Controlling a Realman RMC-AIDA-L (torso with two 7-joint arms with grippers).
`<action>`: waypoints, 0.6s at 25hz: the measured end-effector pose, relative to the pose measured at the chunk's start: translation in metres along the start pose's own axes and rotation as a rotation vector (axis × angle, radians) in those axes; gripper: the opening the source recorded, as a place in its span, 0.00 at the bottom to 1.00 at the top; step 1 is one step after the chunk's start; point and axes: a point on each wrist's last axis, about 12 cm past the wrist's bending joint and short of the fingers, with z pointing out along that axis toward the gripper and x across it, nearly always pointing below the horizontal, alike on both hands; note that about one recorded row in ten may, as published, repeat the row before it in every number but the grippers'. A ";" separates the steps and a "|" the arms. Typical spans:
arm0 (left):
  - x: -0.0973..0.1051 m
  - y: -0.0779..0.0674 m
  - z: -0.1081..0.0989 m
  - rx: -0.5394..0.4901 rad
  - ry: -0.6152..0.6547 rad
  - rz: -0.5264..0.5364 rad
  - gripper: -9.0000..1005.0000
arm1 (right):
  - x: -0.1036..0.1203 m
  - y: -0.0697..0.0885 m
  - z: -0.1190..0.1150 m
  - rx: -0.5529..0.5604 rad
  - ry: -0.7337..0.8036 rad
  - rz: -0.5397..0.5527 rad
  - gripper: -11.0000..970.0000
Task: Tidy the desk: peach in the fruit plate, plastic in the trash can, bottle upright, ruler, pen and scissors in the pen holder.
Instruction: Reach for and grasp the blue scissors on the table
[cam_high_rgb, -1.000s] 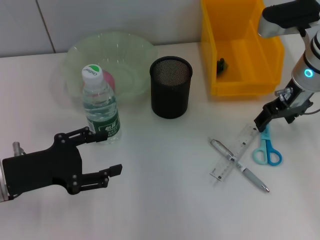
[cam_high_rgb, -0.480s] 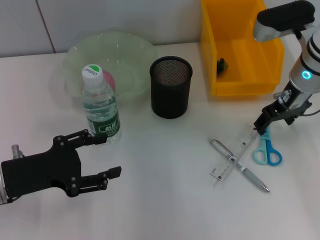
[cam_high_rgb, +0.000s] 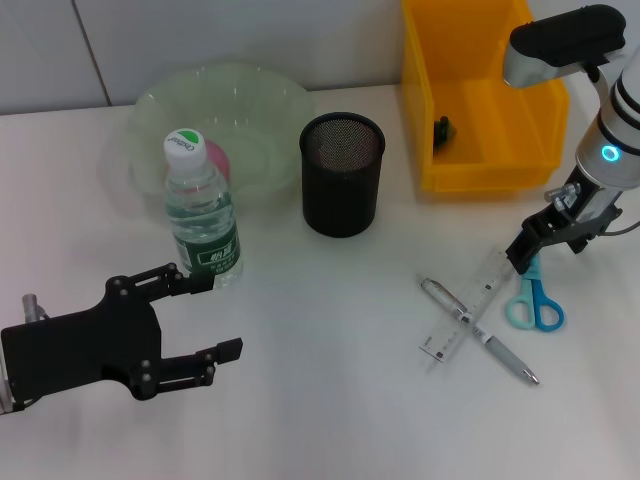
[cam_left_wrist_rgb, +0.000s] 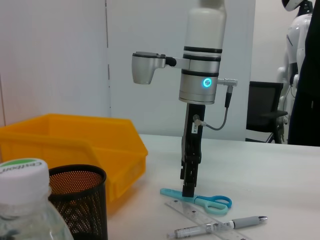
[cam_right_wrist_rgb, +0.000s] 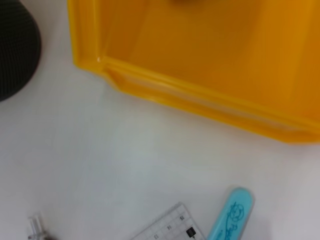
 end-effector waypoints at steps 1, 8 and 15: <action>0.000 0.000 0.000 0.000 0.000 0.000 0.73 | 0.000 0.000 0.000 0.000 0.000 0.000 0.78; 0.001 -0.001 -0.001 -0.002 0.000 -0.003 0.73 | 0.001 -0.001 0.002 0.001 -0.004 0.005 0.78; 0.001 -0.001 -0.001 -0.003 0.000 -0.005 0.72 | 0.002 0.000 0.004 -0.001 0.001 0.002 0.77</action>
